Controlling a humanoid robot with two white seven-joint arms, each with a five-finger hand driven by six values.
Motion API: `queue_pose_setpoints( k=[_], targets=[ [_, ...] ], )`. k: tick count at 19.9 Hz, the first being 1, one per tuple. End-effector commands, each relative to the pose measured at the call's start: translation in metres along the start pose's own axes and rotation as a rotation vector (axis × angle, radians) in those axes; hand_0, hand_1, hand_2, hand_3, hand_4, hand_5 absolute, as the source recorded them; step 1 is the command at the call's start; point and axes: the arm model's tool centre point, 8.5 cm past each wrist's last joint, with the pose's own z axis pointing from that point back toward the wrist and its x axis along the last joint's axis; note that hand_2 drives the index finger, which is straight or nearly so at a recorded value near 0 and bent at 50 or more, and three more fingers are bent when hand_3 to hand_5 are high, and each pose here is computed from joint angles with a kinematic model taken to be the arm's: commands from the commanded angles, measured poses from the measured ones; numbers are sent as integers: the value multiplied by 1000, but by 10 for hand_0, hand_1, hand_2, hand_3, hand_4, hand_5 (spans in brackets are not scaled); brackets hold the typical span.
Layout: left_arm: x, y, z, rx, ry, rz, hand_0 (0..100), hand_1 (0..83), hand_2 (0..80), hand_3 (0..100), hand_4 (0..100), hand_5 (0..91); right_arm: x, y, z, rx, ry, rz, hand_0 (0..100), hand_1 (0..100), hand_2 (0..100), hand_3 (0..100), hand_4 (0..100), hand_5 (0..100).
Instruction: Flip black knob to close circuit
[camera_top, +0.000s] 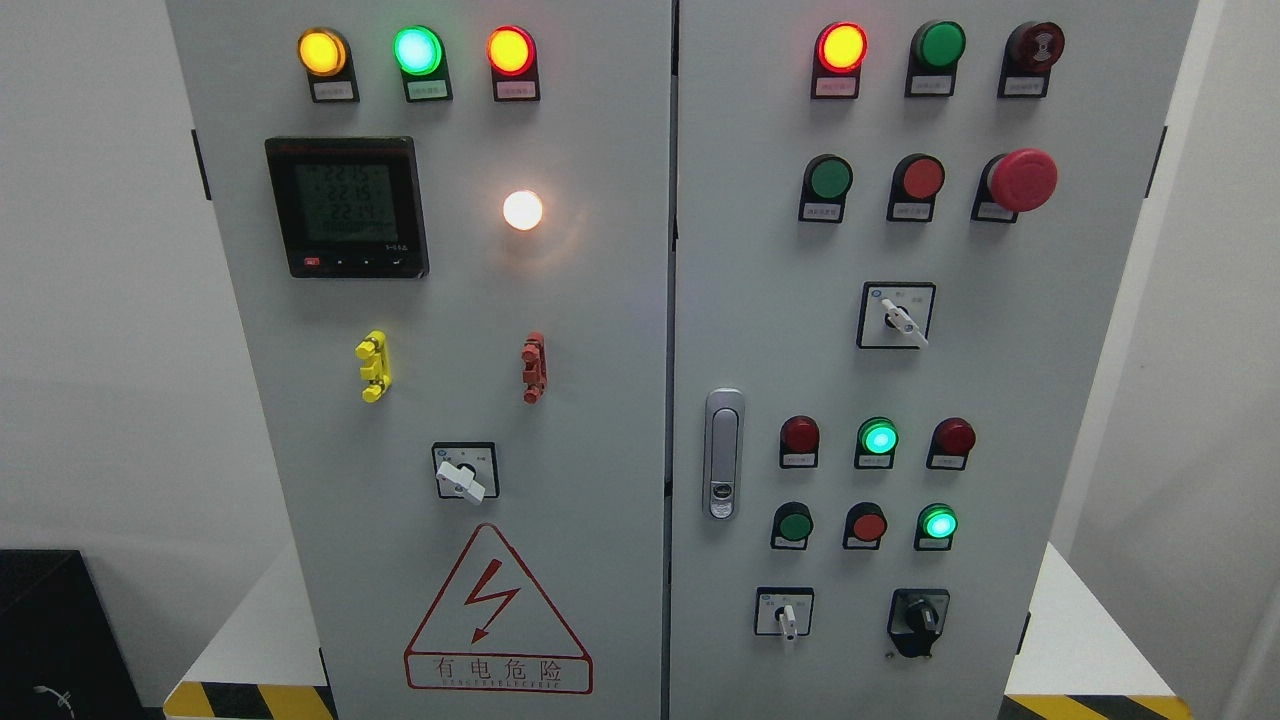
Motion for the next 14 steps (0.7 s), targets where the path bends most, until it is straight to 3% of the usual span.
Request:
queue_pose_setpoints(
  k=[1,6,14],
  targets=[
    [-7,-1,2,-8,19,-44,0,0,0,0,0,0,72,-19,-15,-71,-204,181,0,107,603,756,597,500],
    [-7,-1,2,-7,17,-42,0,0,0,0,0,0,102,-21,-18,-124,-277,303,0,117,714,862,680,658],
    [-7,-1,2,-7,17,-42,0,0,0,0,0,0,151,-34,-20,-191,-332,345,0,132,739,897,715,697]
  ],
)
